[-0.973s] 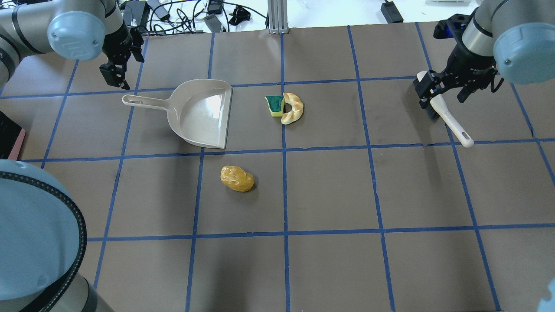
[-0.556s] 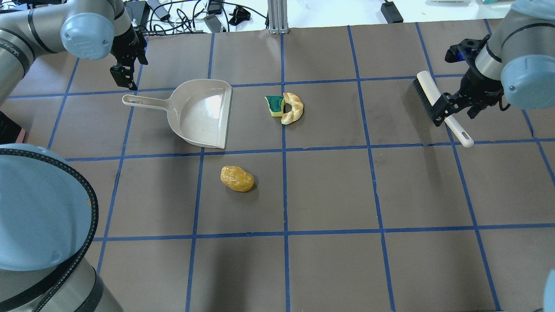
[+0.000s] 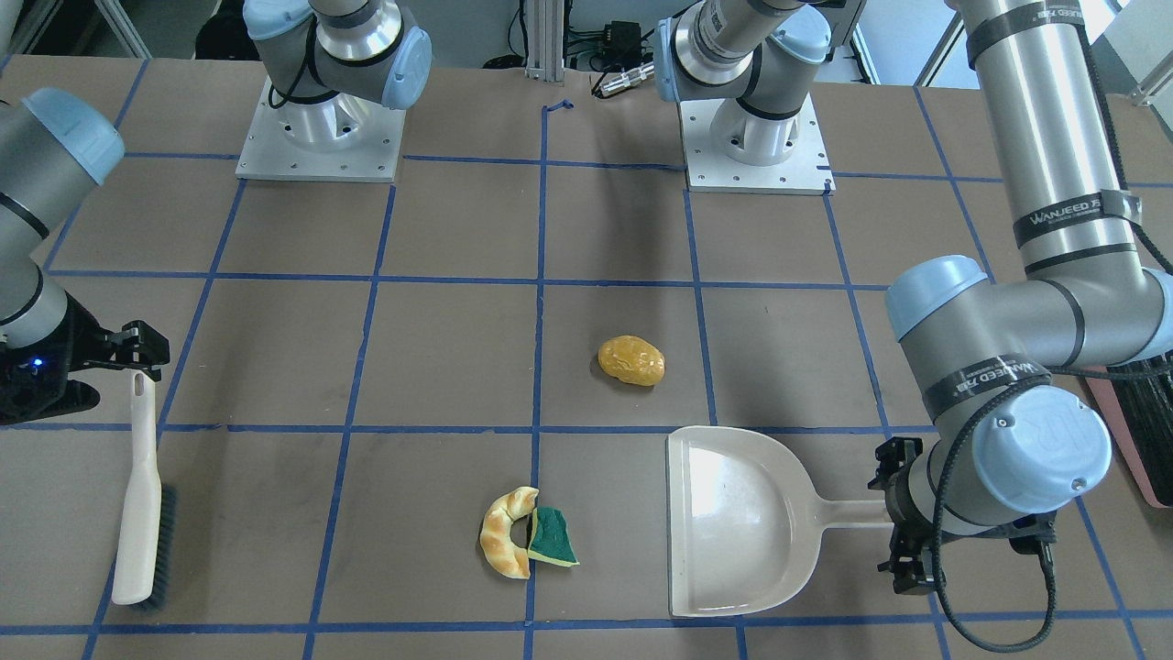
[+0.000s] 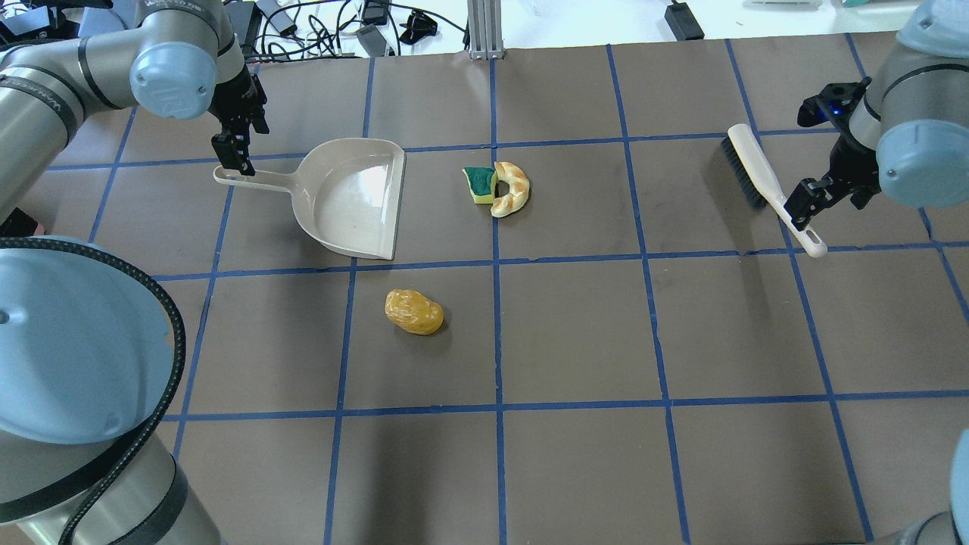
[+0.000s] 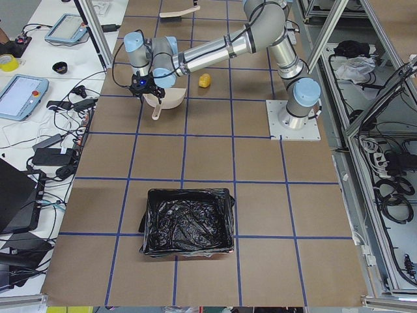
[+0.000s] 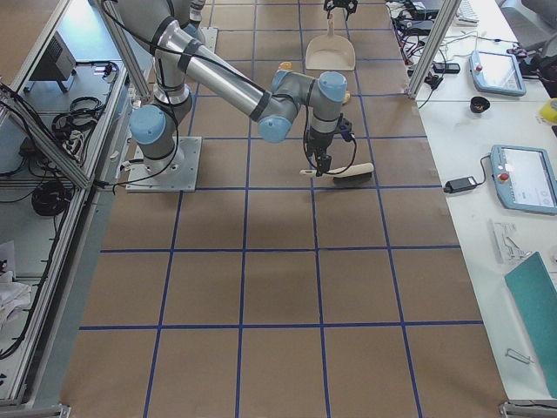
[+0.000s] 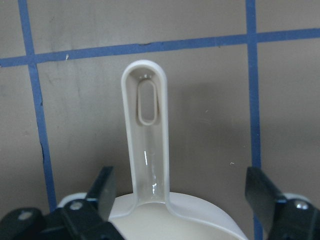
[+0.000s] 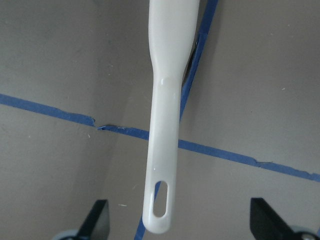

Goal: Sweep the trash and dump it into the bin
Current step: 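Close the left gripper on the dustpan handle while the right gripper grasps the brush handle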

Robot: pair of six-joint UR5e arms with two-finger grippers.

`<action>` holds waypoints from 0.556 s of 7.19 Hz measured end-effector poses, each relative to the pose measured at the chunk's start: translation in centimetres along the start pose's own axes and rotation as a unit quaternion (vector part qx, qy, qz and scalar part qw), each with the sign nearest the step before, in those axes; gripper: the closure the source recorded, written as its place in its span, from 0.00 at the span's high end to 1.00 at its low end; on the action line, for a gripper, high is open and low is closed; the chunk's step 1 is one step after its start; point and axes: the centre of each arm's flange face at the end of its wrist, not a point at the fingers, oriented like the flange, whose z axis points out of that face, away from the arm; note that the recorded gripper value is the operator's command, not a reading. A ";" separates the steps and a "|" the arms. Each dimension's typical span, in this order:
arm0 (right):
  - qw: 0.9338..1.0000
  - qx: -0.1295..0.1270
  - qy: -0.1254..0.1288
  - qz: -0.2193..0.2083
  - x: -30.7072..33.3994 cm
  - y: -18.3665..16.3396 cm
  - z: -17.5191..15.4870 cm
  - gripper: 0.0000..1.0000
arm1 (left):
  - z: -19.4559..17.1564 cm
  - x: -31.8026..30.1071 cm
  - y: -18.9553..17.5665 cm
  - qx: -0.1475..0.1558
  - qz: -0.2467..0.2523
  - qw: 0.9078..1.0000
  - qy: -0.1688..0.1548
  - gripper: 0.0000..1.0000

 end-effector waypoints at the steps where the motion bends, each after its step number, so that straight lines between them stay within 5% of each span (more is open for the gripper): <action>1: 1.000 -0.007 -0.006 0.002 0.0 -0.3 1.4 0.91 | 0.8 -0.2 0.2 -0.002 -0.001 1.000 -0.007 0.87; 4: 0.999 -0.030 -0.025 0.004 -1.1 0.5 4.1 0.91 | 2.4 -1.4 0.6 -0.003 -0.010 1.000 -0.026 0.72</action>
